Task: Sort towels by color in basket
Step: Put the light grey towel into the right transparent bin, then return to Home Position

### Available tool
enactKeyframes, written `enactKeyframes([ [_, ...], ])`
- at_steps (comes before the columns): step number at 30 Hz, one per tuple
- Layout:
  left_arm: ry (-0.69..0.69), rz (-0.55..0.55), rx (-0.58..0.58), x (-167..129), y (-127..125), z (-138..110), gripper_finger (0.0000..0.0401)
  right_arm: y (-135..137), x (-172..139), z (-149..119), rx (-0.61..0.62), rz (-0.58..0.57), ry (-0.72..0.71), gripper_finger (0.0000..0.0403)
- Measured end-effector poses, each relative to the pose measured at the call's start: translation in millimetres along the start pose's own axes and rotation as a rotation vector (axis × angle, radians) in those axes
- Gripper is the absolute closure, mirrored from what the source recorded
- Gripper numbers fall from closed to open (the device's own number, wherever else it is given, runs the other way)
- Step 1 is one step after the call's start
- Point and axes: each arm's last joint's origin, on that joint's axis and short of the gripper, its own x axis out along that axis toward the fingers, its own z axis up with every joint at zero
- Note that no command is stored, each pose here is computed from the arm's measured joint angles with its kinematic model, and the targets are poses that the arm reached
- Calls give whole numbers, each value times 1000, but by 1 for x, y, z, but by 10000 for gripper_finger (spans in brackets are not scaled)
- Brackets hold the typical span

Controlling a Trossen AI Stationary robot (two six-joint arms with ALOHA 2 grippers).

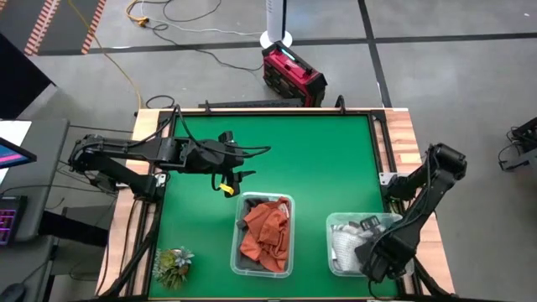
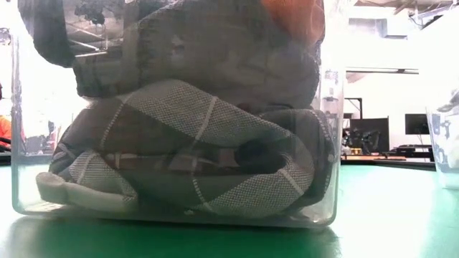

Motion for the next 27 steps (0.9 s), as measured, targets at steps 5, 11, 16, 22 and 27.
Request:
enactKeyframes([
  [5, 0, 0, -1, 0, 0, 0, 193, -8, -27, -5, 63, -56, 74, 343],
  [11, 0, 0, 3, 0, 0, 0, 193, -10, -57, 1, 111, -94, -48, 332],
  [16, 5, -1, 5, 0, 0, 0, 193, -11, -76, -3, 114, -97, -49, 295],
  [22, 3, -2, 7, 0, 0, 0, 193, -9, -110, -9, 67, -18, -169, 251],
  [27, -25, -5, 34, -1, -2, 2, 193, -11, -131, -24, -17, -193, -469, 245],
])
